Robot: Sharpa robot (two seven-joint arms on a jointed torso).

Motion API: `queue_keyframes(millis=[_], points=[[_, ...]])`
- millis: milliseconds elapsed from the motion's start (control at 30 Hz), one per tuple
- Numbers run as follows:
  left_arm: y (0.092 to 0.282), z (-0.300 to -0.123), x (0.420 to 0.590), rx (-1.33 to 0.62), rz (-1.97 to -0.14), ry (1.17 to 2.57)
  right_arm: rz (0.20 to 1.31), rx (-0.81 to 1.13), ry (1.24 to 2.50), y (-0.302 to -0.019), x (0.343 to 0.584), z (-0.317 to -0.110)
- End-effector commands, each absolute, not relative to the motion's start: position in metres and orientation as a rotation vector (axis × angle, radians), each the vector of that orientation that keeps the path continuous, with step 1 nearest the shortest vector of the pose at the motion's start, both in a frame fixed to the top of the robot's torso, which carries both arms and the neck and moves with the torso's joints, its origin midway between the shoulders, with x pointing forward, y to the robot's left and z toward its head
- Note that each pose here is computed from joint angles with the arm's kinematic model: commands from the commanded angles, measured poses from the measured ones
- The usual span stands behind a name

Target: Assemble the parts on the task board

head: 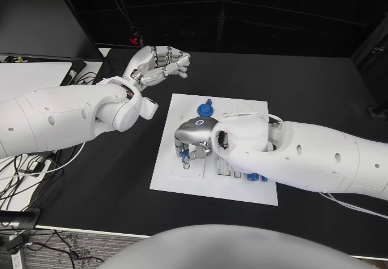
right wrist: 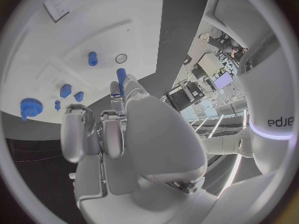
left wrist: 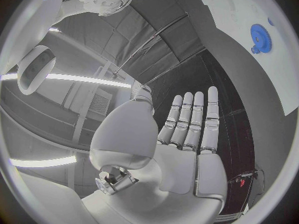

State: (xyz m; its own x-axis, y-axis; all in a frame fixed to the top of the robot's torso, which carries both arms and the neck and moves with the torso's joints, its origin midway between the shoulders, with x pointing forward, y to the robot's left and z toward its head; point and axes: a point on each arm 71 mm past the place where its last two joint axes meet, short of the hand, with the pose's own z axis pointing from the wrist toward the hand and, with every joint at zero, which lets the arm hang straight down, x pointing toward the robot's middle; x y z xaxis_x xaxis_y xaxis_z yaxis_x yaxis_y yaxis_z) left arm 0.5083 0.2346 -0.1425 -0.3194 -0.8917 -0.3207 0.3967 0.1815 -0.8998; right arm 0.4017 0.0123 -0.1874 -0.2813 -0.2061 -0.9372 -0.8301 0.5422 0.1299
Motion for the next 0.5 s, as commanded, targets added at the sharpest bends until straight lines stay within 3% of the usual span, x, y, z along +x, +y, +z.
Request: queue_keyframes(millis=[33,500], points=[[0.2337,-0.1408,0.5079,-0.529,-1.437,1.295,0.771,-0.912,1.784,0.0141,0.4010,-0.1895],[0.2335,-0.1409,0.5082,-0.529,-1.437,1.295,0.759,-0.929,1.796,0.0176,0.4009,-0.1950]])
